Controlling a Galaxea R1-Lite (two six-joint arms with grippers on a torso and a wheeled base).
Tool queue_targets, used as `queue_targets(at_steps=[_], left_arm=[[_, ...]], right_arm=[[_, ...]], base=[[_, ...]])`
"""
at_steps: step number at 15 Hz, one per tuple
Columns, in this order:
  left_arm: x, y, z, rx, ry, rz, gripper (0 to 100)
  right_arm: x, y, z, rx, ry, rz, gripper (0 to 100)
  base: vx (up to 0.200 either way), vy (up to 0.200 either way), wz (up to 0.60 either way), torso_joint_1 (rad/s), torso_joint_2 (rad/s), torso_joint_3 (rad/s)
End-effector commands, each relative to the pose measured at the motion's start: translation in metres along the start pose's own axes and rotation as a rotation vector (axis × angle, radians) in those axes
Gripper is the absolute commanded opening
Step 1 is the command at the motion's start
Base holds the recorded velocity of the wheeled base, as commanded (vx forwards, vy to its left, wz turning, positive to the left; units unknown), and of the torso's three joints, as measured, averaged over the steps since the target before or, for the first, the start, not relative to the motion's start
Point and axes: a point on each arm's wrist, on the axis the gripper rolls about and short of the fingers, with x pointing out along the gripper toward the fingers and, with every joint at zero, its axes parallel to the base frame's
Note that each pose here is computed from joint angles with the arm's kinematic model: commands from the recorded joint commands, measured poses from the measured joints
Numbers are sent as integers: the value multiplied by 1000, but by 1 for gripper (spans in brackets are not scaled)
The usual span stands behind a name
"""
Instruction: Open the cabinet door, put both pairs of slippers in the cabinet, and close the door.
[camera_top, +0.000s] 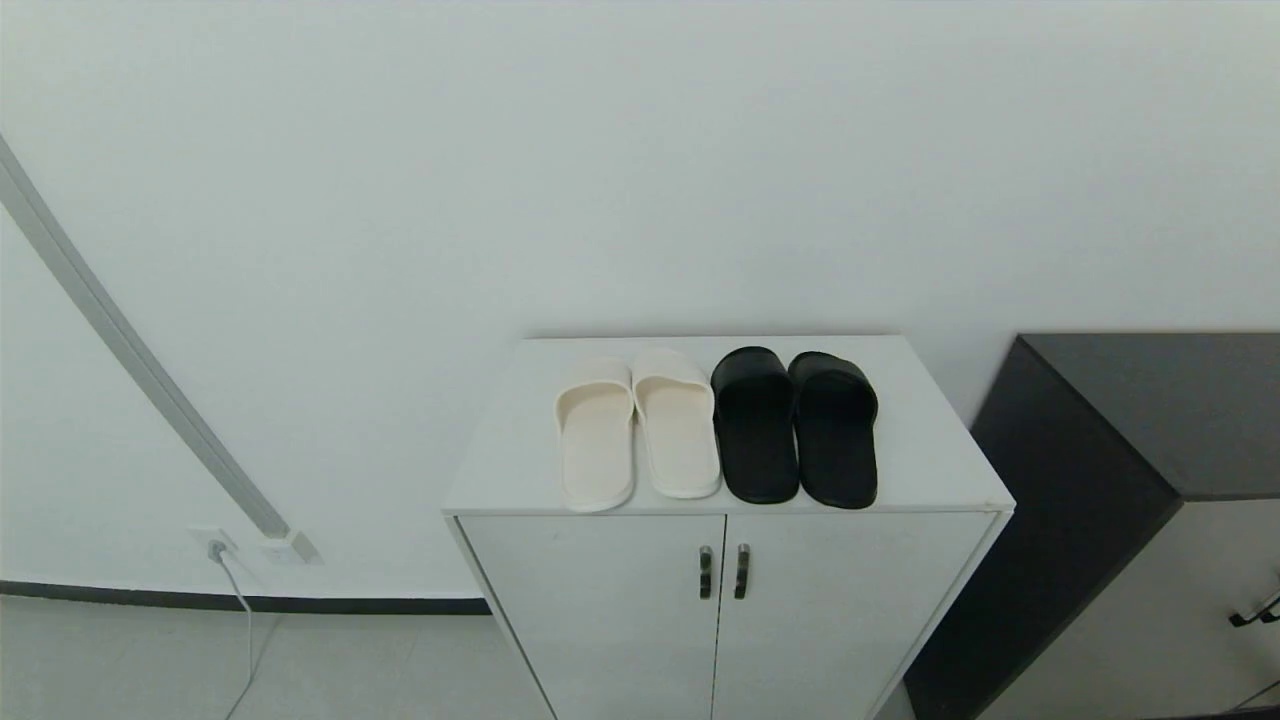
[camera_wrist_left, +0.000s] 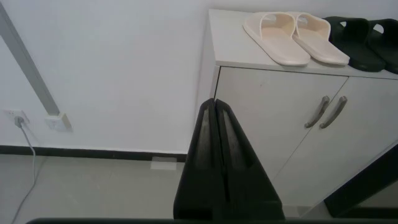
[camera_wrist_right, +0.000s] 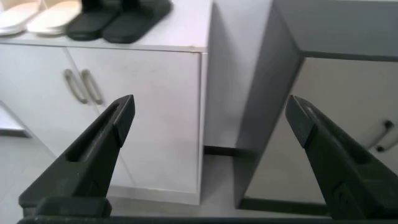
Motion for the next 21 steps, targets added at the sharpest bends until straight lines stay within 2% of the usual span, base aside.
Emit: queue_targets(at_steps=[1,5,6,7,8,9,10,11,14,16,18,19,20,21], left_arm=[[0,0,0,0,0,1,0],[0,0,0,4,0,-4,0],[0,0,0,4,0,-4,0],[0,0,0,4,2,-4,0],[0,0,0,0,-2,-4,0],[0,0,0,-2,0,-4,0],[0,0,0,0,-2,-4,0],[0,0,0,0,-2,-4,0],[0,0,0,0,-2,-4,0],[0,0,0,0,-2,-4,0],[0,0,0,0,-2,-4,0],[0,0,0,0,-2,-4,0],[0,0,0,0,-2,-4,0],[0,0,0,0,-2,-4,0]], right_arm=[[0,0,0,-6,4,8,100],[0,1,3,-40,-7,45,100],[-9,0,40,1,-112,45,100],[-17,-2,70,67,-158,64,100],[-5,-4,89,95,42,121,100],[10,-5,87,57,149,146,100],[29,-5,90,61,220,189,100],[52,-5,96,68,260,217,100],[111,3,111,62,278,316,100],[140,22,113,55,311,338,100],[155,54,115,65,307,340,100],[164,81,118,82,302,330,100],[173,100,119,92,303,313,100],[180,113,119,95,299,304,100]], base=[[0,0,0,0,0,0],[0,0,0,0,0,0],[0,0,0,0,0,0],[0,0,0,0,0,0],[0,0,0,0,0,0],[0,0,0,0,0,0],[0,0,0,0,0,0],[0,0,0,0,0,0],[0,0,0,0,0,0],[0,0,0,0,0,0],[0,0,0,0,0,0],[0,0,0,0,0,0],[0,0,0,0,0,0],[0,0,0,0,0,0]])
